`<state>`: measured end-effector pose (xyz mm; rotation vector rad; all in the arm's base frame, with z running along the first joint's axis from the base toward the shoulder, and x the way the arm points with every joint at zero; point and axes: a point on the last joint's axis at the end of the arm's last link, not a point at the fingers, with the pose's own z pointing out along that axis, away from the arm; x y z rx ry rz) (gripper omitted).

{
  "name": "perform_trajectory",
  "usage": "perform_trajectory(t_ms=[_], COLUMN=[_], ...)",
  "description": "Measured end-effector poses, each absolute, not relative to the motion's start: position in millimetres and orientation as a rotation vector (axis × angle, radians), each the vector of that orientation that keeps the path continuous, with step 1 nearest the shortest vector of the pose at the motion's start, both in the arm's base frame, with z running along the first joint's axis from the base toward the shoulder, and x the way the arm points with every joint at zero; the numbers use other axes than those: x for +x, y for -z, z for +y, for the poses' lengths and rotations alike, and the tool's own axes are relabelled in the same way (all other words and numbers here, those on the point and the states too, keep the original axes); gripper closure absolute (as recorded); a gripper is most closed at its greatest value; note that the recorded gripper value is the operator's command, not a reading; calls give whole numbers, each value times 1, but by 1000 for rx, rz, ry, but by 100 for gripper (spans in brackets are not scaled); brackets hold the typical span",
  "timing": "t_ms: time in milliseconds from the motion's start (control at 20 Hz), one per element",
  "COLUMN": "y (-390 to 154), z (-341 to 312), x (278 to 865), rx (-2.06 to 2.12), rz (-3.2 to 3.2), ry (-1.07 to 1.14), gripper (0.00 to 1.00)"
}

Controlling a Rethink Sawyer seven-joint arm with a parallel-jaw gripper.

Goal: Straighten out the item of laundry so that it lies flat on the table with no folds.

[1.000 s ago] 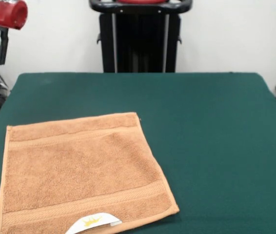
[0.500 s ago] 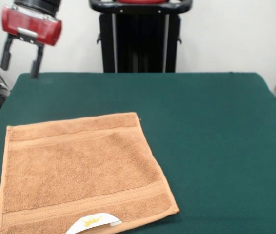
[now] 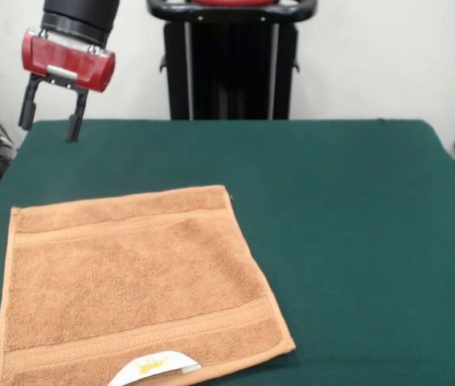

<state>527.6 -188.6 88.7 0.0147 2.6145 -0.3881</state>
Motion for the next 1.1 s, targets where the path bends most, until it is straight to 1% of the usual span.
perform_trajectory(t_ms=[1100], y=[-76], z=[-219], x=[503], rx=[57], rz=[2633], ry=[417], gripper=[0])
